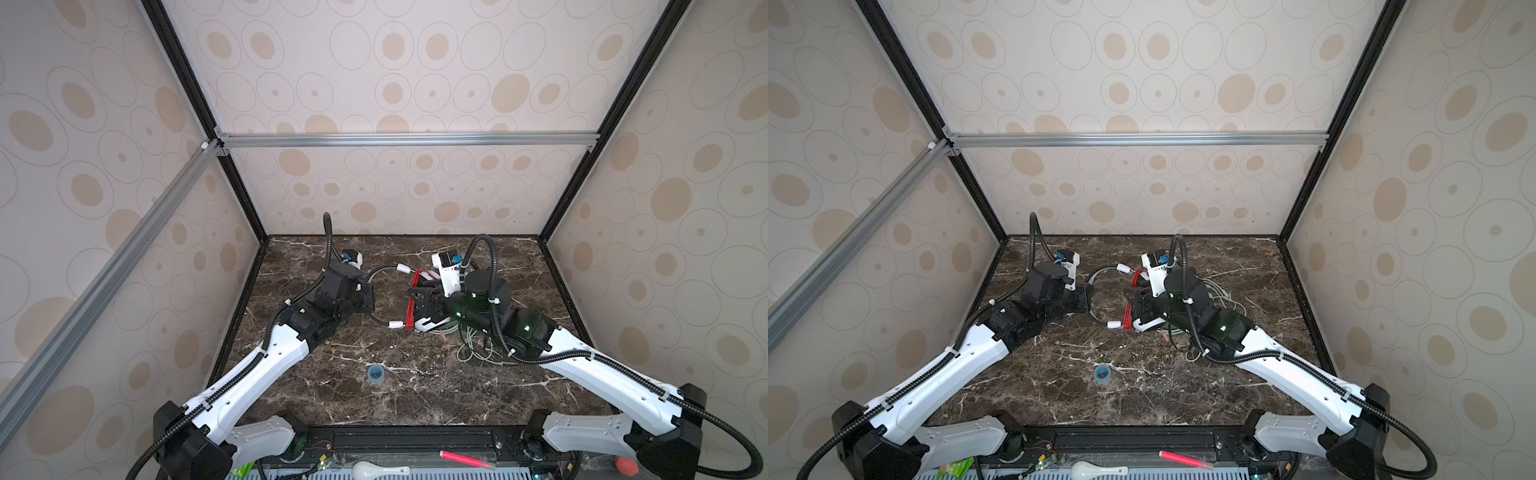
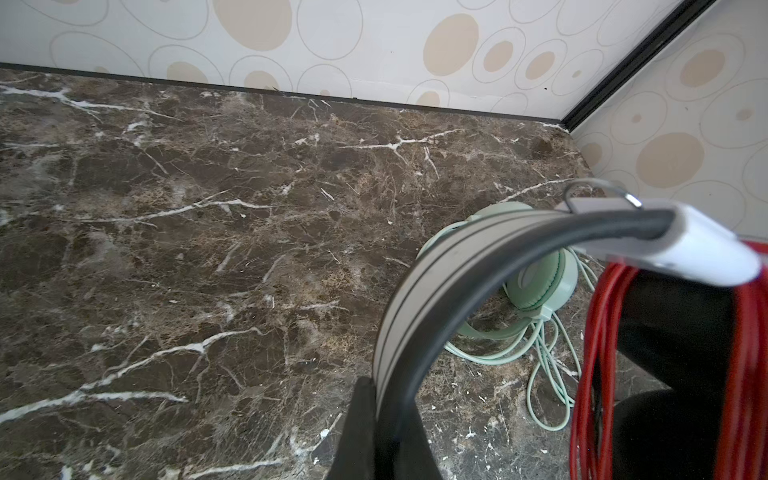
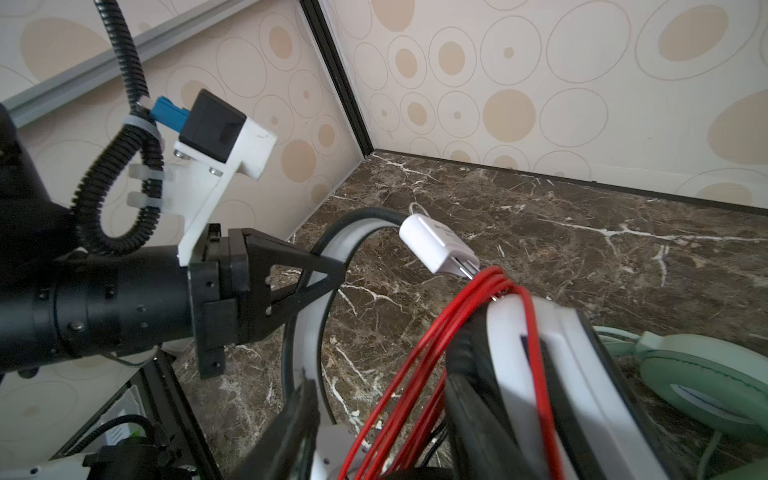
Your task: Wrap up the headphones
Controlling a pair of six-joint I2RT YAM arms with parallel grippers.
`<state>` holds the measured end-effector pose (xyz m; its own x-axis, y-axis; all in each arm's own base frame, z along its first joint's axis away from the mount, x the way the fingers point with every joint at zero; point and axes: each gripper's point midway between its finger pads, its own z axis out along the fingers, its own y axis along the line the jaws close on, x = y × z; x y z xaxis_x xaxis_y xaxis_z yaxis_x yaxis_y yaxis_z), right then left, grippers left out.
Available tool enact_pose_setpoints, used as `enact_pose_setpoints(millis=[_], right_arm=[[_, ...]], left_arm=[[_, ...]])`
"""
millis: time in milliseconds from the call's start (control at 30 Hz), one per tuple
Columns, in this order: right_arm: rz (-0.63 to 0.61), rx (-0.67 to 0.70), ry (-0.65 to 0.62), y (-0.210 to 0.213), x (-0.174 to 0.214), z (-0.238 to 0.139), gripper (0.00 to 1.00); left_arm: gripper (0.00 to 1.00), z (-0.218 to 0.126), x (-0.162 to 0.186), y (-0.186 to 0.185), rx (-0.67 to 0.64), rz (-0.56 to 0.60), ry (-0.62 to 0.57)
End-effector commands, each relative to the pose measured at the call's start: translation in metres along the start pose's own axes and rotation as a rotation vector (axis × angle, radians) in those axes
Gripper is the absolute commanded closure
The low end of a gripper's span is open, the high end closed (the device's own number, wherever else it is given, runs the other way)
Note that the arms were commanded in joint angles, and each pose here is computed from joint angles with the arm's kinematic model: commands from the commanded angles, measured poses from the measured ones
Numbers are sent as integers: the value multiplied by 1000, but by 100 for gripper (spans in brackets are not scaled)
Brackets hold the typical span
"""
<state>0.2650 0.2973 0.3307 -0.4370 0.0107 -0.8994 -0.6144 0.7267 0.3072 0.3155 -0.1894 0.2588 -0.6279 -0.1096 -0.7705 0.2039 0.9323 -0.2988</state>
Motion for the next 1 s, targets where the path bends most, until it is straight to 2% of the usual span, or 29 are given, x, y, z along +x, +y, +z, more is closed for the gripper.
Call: enact_pose_setpoints(millis=[0, 300, 533, 767, 967], right_arm=[[-60, -66, -79, 12, -27, -15, 44], [-152, -99, -105, 20, -40, -33, 33], [-218, -25, -45, 6, -52, -41, 22], [-143, -10, -7, -24, -50, -54, 14], [-116, 24, 35, -44, -37, -61, 13]], left_arm=[[100, -18, -38, -10, 26, -46, -93], [100, -10, -42, 7, -24, -100, -84], [100, 5, -40, 30, -37, -177, -36], [100, 29, -39, 62, -56, -250, -8], [100, 63, -39, 90, -100, -244, 30]])
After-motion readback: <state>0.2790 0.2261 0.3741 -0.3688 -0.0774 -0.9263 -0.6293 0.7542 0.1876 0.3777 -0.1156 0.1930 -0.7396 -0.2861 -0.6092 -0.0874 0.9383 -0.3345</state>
